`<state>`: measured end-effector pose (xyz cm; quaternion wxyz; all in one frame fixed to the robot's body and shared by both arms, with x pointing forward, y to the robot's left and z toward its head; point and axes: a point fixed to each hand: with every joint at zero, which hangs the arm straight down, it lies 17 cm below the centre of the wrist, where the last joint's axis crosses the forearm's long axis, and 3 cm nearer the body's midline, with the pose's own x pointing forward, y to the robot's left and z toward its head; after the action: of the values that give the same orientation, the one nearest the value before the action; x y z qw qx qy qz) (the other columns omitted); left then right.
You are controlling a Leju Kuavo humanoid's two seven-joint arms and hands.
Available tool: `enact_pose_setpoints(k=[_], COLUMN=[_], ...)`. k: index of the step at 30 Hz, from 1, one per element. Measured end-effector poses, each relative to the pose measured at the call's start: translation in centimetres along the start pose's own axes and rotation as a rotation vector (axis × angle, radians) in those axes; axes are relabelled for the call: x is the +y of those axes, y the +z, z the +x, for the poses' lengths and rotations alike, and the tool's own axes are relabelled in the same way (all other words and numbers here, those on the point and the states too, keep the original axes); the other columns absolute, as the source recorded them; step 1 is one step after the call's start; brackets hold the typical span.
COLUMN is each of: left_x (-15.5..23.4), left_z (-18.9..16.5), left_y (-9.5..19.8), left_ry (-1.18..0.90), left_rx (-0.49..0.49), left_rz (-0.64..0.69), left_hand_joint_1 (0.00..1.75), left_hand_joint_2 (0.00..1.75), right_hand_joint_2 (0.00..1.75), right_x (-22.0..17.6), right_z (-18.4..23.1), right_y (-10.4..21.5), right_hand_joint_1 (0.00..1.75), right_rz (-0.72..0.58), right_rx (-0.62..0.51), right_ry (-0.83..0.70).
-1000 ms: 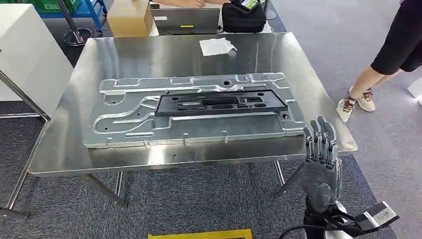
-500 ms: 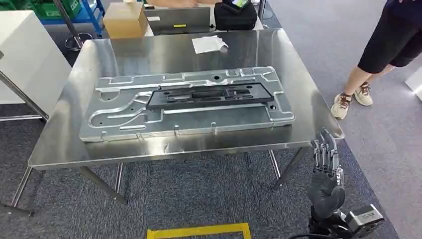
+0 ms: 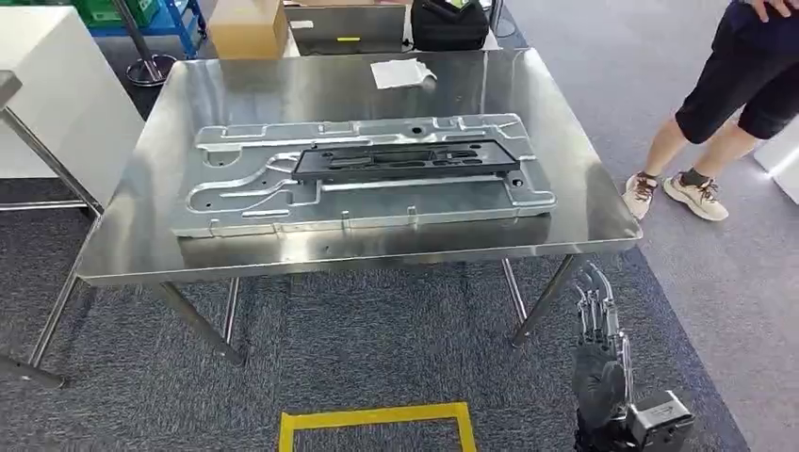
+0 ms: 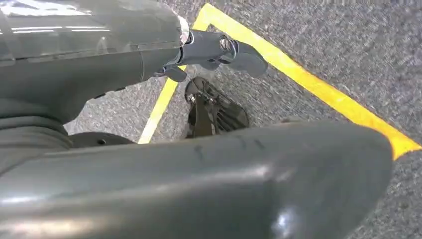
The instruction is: Take the parts from the cabinet and place them on the table.
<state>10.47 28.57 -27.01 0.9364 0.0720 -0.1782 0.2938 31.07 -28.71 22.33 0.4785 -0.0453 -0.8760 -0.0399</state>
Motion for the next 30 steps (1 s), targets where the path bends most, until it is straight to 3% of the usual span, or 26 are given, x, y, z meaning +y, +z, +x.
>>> enact_pose_setpoints(k=[21,30], left_x=[0.3,0.0], left_z=[-0.2,0.2], left_y=[-0.1,-0.1], left_ry=[0.041,0.055], left_rx=[0.02,0.007], left_rz=[0.019,0.046], left_hand_joint_1=[0.0,0.0], left_hand_joint_2=[0.0,0.0], right_hand_joint_2=[0.0,0.0], right_x=[4.9,10.7], right_z=[-2.4,-5.0], right_y=[-0.5,-1.4], right_hand_joint_1=[0.0,0.0], right_rz=[0.071,0.195], right_rx=[0.037,0.044], right_ry=[-0.029,0.003])
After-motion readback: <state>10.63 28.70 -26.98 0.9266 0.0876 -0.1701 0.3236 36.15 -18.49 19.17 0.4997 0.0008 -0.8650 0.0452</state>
